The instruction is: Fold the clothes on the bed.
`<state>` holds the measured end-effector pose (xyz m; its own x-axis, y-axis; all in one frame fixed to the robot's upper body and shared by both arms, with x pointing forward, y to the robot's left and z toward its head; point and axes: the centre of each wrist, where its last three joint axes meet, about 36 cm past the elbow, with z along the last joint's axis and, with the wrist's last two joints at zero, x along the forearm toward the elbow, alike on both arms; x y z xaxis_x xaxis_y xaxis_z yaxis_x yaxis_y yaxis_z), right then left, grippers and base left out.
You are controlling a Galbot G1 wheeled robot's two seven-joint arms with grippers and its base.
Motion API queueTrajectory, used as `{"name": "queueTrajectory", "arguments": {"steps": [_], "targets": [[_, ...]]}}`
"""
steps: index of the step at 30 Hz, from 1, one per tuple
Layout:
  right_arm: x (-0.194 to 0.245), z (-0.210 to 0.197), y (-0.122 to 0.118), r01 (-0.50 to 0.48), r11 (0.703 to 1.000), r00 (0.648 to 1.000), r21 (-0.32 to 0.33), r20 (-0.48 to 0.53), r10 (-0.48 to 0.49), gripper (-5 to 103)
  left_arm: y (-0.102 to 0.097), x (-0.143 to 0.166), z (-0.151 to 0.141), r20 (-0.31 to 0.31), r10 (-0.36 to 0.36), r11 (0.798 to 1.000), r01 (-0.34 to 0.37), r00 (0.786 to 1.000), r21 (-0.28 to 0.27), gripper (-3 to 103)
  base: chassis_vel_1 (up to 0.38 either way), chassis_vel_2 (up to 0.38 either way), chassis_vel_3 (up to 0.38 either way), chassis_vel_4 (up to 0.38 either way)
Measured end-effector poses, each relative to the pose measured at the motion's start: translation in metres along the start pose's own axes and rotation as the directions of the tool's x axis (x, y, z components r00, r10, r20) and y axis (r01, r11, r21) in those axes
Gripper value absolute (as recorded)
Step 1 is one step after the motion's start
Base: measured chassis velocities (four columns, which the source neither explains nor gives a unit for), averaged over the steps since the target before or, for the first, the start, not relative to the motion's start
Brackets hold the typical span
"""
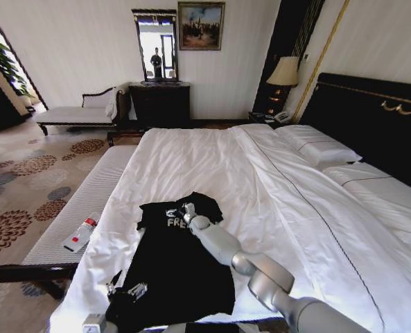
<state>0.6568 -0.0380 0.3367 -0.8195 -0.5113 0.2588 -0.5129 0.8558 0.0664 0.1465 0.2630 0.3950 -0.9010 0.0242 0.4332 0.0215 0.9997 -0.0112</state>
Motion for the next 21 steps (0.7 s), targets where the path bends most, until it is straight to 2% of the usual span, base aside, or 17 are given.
{"name": "queueTrajectory", "arguments": {"steps": [3,5,7,8,9,10,11,12,14,17,18,21], "targets": [[-0.006,-0.039,-0.01,-0.035,0.999,0.997,-0.027,0.067,0.037,100,-0.002,-0.001,-0.001,0.002,0.006,1.0,-0.006,1.0,0.006,100,0.0,0.0,0.0,0.0],[-0.006,-0.046,-0.008,-0.041,0.998,0.996,-0.037,0.081,0.044,100,-0.002,-0.002,-0.002,0.003,0.008,1.0,-0.008,1.0,0.006,100,0.0,0.0,0.0,0.0],[-0.002,-0.055,0.015,-0.018,0.998,0.994,-0.068,0.109,0.025,100,-0.005,-0.003,-0.004,0.006,0.019,1.0,-0.019,1.0,0.008,100,0.0,0.0,0.0,0.0],[-0.002,-0.055,0.015,-0.018,0.998,0.994,-0.068,0.109,0.025,100,-0.005,-0.003,-0.004,0.006,0.019,1.0,-0.019,1.0,0.008,100,0.0,0.0,0.0,0.0],[0.002,-0.047,0.028,-0.004,0.998,0.994,-0.061,0.111,0.01,100,-0.006,-0.004,-0.005,0.008,0.024,1.0,-0.025,1.0,0.009,100,0.0,0.0,0.0,0.0],[0.011,-0.032,0.027,-0.01,0.999,0.994,-0.037,0.106,0.014,100,-0.008,-0.004,-0.005,0.009,0.027,1.0,-0.027,1.0,0.009,100,0.0,0.0,0.0,0.0],[0.022,-0.018,0.016,-0.031,0.999,0.995,-0.022,0.097,0.033,100,-0.008,-0.004,-0.005,0.008,0.028,1.0,-0.028,1.0,0.009,100,0.0,0.0,0.0,0.0],[0.022,-0.018,0.016,-0.031,0.999,0.995,-0.022,0.097,0.033,100,-0.008,-0.004,-0.005,0.008,0.028,1.0,-0.028,1.0,0.009,100,0.0,0.0,0.0,0.0],[0.042,0.005,-0.007,-0.072,0.997,0.995,-0.018,0.075,0.073,100,-0.009,-0.004,-0.005,0.007,0.029,1.0,-0.029,1.0,0.007,100,0.0,0.0,0.0,0.0],[0.079,0.03,-0.049,-0.149,0.987,0.987,-0.06,0.05,0.152,100,-0.008,-0.004,-0.004,0.004,0.028,1.0,-0.028,1.0,0.003,100,0.0,0.0,0.0,0.0],[0.079,0.03,-0.049,-0.149,0.987,0.987,-0.06,0.05,0.152,100,-0.008,-0.004,-0.004,0.004,0.028,1.0,-0.028,1.0,0.003,100,0.0,0.0,0.0,0.0],[0.114,0.038,-0.08,-0.207,0.969,0.976,-0.132,0.041,0.214,100,-0.007,-0.004,-0.003,0.002,0.026,1.0,-0.026,1.0,0.002,100,0.0,0.0,0.0,0.0]]}}
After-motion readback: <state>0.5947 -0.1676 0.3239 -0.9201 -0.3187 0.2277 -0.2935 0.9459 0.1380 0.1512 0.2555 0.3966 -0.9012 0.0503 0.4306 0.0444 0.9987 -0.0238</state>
